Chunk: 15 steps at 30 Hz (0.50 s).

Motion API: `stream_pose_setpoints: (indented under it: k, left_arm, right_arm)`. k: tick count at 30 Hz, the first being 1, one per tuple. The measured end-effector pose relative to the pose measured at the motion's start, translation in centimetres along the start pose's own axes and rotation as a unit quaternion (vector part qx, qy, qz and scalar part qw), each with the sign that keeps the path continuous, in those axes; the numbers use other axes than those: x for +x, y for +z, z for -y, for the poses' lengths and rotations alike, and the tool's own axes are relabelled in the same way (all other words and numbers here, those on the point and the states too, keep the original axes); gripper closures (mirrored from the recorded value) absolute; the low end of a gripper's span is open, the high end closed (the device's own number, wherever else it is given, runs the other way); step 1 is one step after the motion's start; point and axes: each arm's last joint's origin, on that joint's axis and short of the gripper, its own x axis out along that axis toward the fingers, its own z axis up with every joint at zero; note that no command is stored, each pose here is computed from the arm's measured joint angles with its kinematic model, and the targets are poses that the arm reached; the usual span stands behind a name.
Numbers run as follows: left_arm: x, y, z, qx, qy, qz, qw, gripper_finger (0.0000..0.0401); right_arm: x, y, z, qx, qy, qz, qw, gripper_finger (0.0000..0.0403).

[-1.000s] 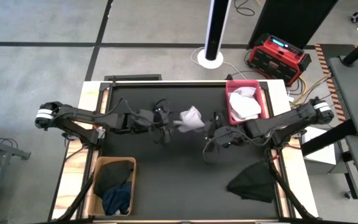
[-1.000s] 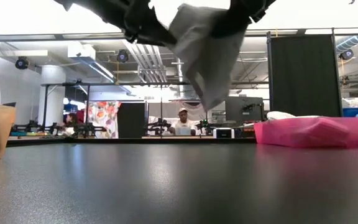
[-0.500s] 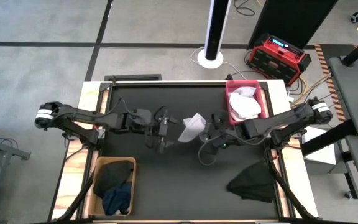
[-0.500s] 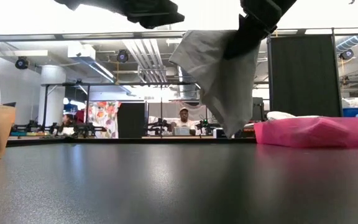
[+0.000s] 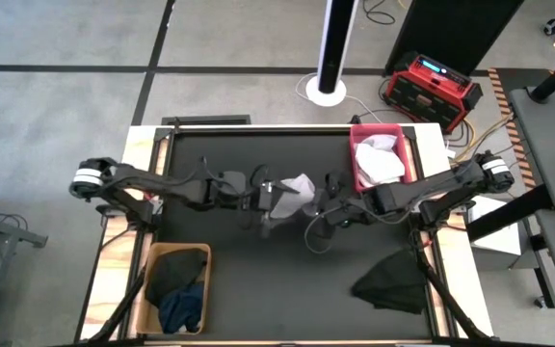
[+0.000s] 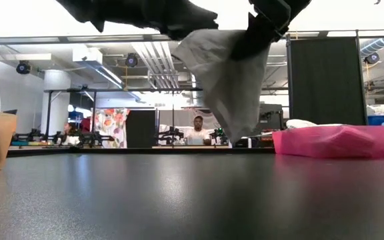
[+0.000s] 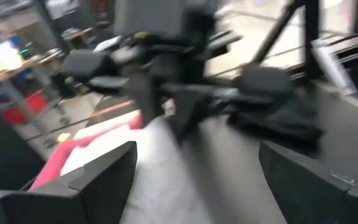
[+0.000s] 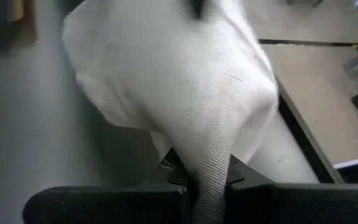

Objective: Sort towels by color in basket
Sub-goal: Put the gray microfiber towel into the pink bin

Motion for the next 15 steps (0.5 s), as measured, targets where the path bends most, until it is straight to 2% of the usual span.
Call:
stream_pose_setpoints:
  k: [5,9,12,15]
  left_arm:
    - [0.9,-1.5,-0.7,-0.009,0.063,-0.034,0.997,0.0081]
    - [1.4,-2.3,-0.6,-0.006,0.052,-0.044,0.998,0.0102]
    - [2.0,-2.9,-0.2,-0.003,0.034,-0.042,0.999,0.0147]
    - [2.6,-3.5,0.2,-0.008,0.034,-0.037,0.999,0.0222]
  right_arm:
    - [0.0,0.0,-0.2,0.001,0.032,-0.002,0.999,0.0392]
    - [0.0,0.0,-0.3,-0.002,0.033,-0.002,0.999,0.0392]
    - [0.0,0.2,-0.3,-0.008,0.034,0.006,0.999,0.0392]
    - [0.0,0.4,-0.3,-0.014,0.037,0.014,0.999,0.0391]
